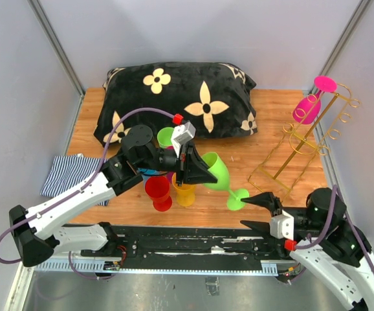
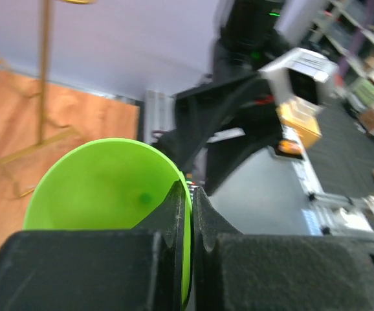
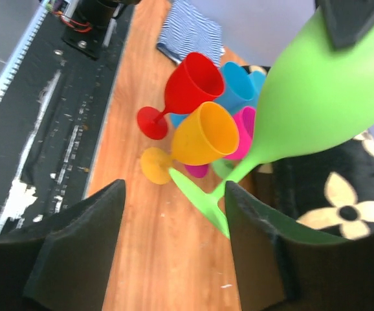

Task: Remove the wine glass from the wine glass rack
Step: Place the wine glass at the center of the board.

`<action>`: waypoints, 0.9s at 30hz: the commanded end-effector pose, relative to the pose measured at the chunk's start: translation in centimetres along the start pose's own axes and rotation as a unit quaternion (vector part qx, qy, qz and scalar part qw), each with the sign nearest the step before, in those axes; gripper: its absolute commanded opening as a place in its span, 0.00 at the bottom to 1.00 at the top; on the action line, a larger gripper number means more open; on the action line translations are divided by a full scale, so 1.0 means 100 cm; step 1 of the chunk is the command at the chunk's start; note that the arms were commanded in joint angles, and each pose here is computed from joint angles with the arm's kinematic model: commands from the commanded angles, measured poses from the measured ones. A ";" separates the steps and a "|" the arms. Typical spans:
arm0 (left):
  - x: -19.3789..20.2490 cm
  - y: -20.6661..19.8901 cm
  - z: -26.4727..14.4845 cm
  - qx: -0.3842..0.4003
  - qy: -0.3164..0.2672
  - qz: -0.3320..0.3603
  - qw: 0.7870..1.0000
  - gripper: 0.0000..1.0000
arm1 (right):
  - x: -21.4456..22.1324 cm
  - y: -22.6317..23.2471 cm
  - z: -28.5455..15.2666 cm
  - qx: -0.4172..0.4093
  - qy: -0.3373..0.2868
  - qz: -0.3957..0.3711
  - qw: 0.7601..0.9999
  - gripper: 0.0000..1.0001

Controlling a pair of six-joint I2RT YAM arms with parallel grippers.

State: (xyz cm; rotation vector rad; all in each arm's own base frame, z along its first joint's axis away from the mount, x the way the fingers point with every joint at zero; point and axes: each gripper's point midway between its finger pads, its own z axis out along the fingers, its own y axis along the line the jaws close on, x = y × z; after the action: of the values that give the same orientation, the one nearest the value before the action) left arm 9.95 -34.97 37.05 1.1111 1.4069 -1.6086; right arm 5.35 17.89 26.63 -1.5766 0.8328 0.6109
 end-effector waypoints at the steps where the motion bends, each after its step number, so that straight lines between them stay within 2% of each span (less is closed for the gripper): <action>1: -0.023 0.050 -0.012 -0.159 -0.044 0.023 0.986 0.00 | -0.013 -0.015 -0.012 0.050 -0.004 -0.032 0.998 0.70; 6: -0.036 0.074 -0.025 -0.244 -0.073 0.021 0.967 0.00 | -0.040 -0.021 -0.026 0.077 -0.035 -0.060 0.995 0.81; 15: -0.036 0.104 -0.022 -0.292 -0.097 0.009 0.952 0.01 | -0.063 -0.037 -0.044 0.126 -0.043 -0.078 0.988 0.85; 21: -0.024 0.126 -0.018 -0.351 -0.090 0.013 0.932 0.00 | -0.057 -0.053 -0.048 0.173 -0.030 -0.083 0.981 0.86; 27: -0.006 0.141 -0.006 -0.400 -0.051 0.066 0.913 0.00 | -0.055 -0.072 -0.057 0.230 -0.020 -0.093 0.969 0.86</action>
State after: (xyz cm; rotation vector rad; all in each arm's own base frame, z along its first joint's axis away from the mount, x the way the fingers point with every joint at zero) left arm 22.07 -35.99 31.70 0.5958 1.7034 -0.9708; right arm 6.31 14.36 34.58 -1.2913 0.7288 0.3390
